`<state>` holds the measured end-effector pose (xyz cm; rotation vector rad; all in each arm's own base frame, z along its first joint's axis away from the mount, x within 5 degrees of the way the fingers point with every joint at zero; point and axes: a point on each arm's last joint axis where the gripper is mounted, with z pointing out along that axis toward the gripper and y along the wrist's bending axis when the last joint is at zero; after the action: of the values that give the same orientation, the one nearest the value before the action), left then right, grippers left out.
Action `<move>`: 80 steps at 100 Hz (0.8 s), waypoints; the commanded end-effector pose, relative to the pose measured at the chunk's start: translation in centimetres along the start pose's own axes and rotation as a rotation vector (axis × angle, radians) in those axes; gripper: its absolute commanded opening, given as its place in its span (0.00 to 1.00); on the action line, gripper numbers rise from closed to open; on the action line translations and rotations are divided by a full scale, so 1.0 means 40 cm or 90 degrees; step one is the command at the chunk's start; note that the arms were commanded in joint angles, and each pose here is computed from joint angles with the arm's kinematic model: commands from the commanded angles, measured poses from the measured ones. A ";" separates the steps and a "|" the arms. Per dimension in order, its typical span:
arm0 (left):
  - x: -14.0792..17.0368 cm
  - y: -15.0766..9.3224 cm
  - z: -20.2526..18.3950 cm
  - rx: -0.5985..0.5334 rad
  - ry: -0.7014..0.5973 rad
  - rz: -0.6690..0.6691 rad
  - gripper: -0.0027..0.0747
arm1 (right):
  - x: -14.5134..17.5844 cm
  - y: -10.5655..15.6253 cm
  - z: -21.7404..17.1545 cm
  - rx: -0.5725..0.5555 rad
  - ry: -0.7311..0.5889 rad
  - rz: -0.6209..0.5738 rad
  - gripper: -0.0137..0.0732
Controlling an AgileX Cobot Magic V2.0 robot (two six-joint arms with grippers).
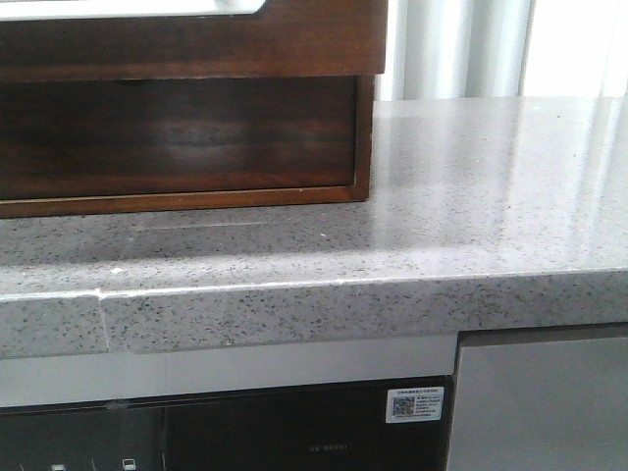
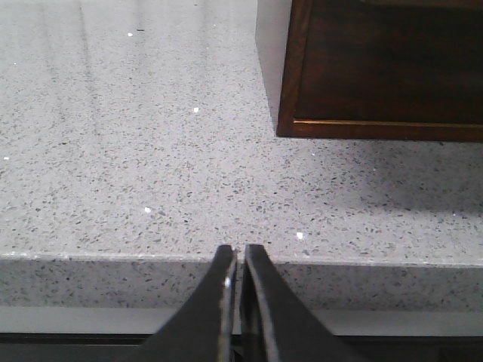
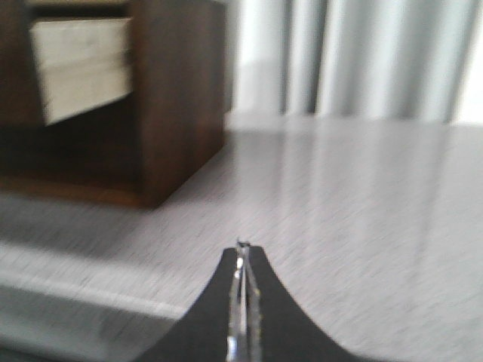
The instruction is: Put scissors in drawer with both arms
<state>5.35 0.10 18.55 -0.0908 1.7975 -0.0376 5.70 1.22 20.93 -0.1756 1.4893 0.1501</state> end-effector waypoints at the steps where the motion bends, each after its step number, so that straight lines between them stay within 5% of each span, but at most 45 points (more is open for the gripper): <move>1: 0.002 0.000 -0.001 0.003 -0.040 -0.009 0.01 | -0.011 -0.008 -0.003 0.040 -0.055 -0.010 0.08; 39: 0.002 0.000 -0.001 0.003 -0.040 -0.009 0.01 | 0.048 -0.044 -0.018 0.199 0.077 -0.034 0.08; 54: 0.002 0.000 -0.001 0.003 -0.040 -0.009 0.01 | 0.082 -0.048 -0.026 0.213 0.176 -0.027 0.08; 80: 0.002 0.000 -0.001 0.003 -0.041 -0.009 0.01 | 0.092 -0.046 -0.029 0.212 0.201 0.003 0.08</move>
<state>5.35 0.10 18.55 -0.0908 1.7975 -0.0376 5.28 -0.88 17.98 0.0793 1.8189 -0.1296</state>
